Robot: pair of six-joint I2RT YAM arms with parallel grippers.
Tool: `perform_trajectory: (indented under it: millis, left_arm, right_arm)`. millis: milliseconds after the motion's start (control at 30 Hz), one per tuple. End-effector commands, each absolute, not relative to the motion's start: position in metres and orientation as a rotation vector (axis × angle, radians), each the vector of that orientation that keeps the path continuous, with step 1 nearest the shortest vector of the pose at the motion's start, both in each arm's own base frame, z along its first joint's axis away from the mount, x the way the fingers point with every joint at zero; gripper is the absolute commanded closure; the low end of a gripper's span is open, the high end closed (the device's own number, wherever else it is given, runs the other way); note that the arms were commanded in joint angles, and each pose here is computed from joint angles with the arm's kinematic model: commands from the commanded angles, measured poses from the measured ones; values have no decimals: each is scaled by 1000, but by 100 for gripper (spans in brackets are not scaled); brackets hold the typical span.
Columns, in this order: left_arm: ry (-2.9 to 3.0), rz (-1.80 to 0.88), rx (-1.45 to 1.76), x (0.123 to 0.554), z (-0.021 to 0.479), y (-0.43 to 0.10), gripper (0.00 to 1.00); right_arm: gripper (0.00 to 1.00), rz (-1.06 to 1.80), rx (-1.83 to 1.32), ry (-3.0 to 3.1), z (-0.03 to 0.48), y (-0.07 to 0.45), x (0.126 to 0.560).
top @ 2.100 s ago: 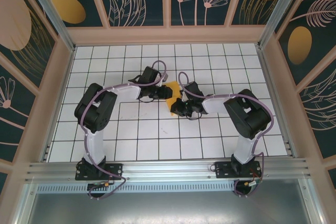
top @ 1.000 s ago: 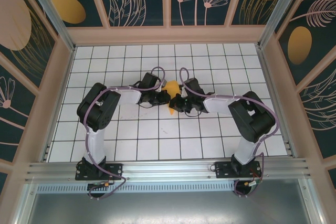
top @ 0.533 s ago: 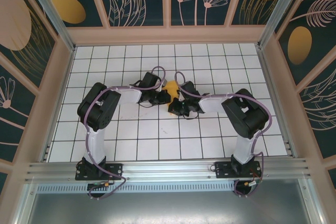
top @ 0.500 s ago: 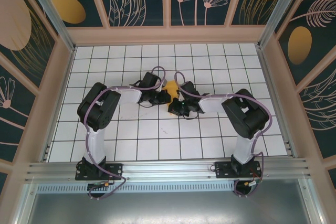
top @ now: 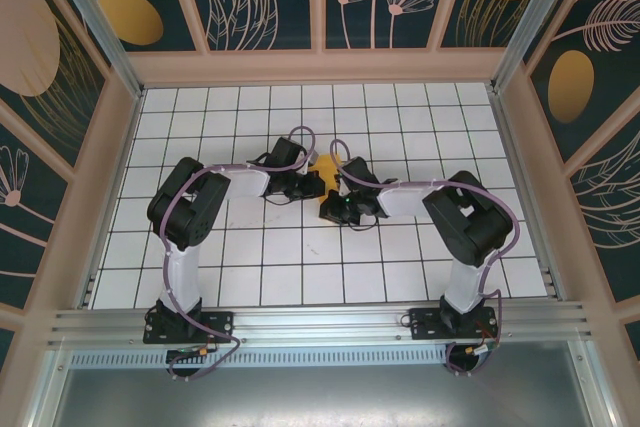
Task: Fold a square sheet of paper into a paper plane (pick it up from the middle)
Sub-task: Third fold the triangle at the center of the table.
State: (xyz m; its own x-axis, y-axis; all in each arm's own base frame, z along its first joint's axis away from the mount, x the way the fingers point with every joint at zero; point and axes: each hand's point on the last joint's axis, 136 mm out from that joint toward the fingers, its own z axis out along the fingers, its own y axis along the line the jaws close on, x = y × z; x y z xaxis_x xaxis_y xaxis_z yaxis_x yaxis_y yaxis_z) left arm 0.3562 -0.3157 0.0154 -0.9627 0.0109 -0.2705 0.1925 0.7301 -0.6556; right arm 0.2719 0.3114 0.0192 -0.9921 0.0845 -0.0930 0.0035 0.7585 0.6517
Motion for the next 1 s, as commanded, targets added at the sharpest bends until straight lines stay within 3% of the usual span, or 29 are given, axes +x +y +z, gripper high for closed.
perform_trajectory:
  millis: [0, 167, 600, 867, 967]
  left_arm:
    - [2764, -930, 138, 352, -14, -299, 90]
    - [2755, -932, 132, 353, -12, -299, 90]
    - [2762, -935, 140, 352, -14, -299, 90]
    - [2760, -937, 143, 352, -14, -299, 89]
    - [2760, -941, 144, 352, -14, -300, 89]
  right_arm:
    - [89, 1160, 56, 2727, 55, 312, 285]
    - [89, 1179, 120, 2645, 72, 298, 314]
    - [89, 1000, 260, 2779, 8, 273, 328]
    - [89, 1077, 171, 2638, 71, 283, 353]
    - [89, 1072, 191, 2613, 73, 278, 367]
